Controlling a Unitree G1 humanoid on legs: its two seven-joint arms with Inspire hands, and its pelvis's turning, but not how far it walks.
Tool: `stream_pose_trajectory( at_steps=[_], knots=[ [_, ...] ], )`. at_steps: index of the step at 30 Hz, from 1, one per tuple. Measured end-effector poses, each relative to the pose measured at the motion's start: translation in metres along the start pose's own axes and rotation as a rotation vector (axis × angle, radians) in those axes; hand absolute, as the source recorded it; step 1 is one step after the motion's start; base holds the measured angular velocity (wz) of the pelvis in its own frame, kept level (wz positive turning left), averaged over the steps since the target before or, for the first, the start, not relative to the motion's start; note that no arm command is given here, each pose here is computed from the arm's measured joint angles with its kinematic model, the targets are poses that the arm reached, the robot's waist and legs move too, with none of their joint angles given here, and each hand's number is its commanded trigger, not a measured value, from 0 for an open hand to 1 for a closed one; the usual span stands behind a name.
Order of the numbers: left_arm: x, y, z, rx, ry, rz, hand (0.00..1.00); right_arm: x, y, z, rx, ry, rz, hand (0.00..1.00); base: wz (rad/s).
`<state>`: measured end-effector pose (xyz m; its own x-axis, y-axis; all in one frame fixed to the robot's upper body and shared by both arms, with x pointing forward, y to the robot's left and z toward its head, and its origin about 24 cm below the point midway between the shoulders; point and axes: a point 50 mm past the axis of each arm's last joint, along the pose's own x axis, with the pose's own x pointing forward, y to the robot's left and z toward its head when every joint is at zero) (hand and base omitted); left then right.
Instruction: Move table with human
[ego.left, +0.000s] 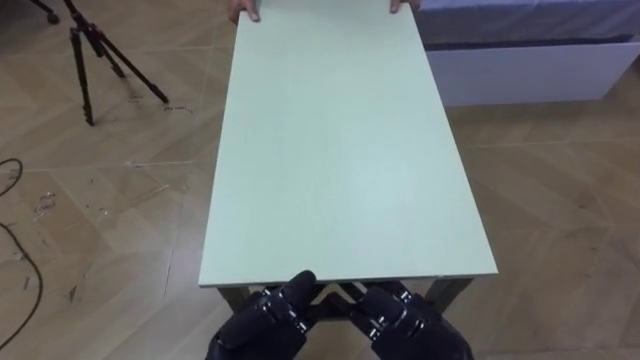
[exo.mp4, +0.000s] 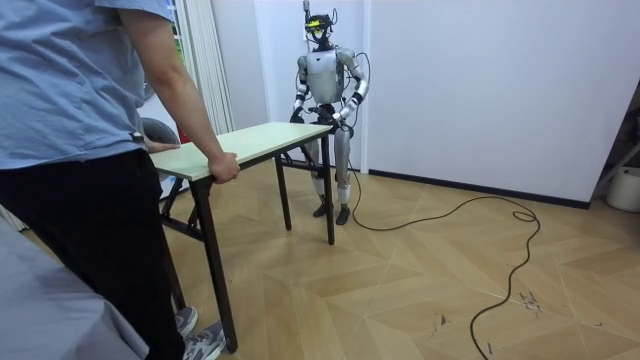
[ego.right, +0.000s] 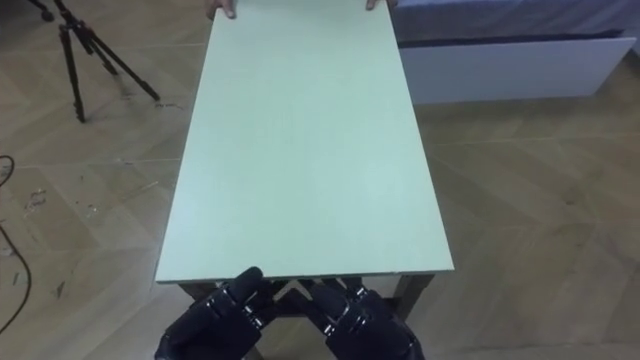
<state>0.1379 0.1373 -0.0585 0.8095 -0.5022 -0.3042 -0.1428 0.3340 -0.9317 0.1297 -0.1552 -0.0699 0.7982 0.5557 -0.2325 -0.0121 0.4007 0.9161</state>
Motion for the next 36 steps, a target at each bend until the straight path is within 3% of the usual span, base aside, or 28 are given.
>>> stream_pose_trajectory(
  at_steps=[9, 36],
  knots=[
    [-0.002, 0.007, 0.019, -0.003, -0.095, 0.098, 0.0, -0.001, -0.003, 0.007, 0.017, -0.046, -0.043, 0.0, -0.02],
    [0.014, 0.017, 0.009, -0.095, -0.14, 0.185, 0.0, 0.022, 0.002, 0.008, 0.129, -0.168, -0.143, 0.0, -0.01]
  ],
)
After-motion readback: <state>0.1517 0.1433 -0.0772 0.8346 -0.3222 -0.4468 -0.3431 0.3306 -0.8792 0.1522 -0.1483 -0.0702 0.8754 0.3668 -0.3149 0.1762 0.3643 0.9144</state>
